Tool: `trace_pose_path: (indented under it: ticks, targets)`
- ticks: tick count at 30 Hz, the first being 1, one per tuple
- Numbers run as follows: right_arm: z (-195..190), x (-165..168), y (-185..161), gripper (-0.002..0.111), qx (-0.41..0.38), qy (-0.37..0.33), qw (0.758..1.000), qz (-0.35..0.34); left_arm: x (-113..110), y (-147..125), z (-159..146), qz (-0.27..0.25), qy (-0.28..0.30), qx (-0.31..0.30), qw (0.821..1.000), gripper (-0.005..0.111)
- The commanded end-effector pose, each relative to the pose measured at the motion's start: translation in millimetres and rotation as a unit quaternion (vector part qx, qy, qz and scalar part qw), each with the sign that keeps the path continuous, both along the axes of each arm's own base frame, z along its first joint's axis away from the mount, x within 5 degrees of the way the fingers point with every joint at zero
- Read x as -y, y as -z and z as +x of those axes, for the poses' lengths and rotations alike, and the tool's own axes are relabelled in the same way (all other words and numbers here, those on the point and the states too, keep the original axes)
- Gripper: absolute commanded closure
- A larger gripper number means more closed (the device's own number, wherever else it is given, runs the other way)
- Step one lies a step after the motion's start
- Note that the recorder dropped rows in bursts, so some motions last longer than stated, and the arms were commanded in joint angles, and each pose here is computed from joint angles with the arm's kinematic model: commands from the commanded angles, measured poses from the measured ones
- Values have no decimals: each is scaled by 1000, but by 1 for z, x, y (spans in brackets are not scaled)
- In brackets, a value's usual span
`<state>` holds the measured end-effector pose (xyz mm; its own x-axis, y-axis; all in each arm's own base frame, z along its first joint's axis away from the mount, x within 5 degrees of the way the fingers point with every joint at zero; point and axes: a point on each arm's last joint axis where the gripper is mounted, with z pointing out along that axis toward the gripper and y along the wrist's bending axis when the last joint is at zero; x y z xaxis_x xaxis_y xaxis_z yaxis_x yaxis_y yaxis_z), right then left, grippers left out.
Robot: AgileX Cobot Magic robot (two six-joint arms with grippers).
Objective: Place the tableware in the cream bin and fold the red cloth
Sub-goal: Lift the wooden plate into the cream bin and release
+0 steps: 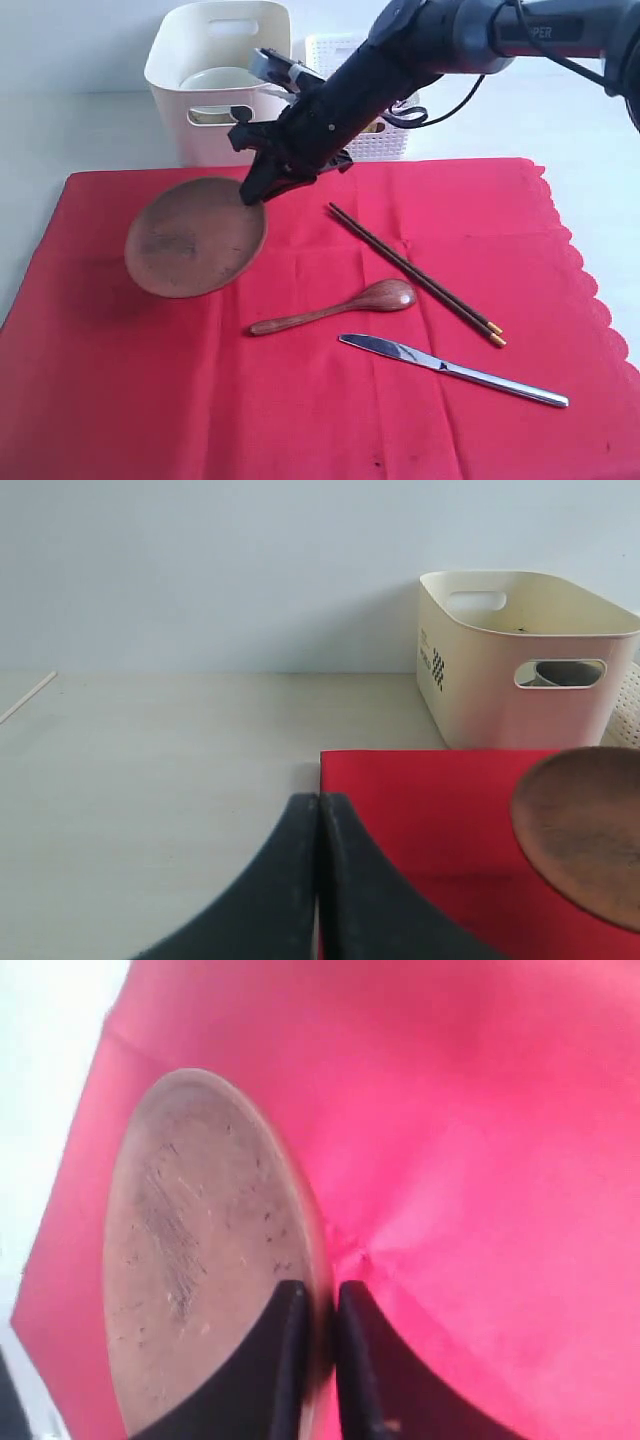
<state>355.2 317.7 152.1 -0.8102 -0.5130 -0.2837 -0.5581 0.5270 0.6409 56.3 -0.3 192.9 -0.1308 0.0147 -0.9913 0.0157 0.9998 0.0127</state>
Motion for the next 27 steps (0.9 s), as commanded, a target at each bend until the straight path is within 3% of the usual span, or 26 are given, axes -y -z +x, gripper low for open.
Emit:
trace_pose_path:
  ticks: [1,12,18,27]
  targets:
    - [5,0,-26,108,-32,7,998,58,0,-2,-1,-1,2,6,1000,105]
    - [32,3,-70,108,-9,59,987,152,0,-2,-1,-1,2,6,1000,105]
    - [52,1,-75,108,38,158,970,179,0,-2,-1,-1,2,6,1000,105]
    - [84,8,-82,108,105,326,916,207,0,-2,-1,-1,2,6,1000,105]
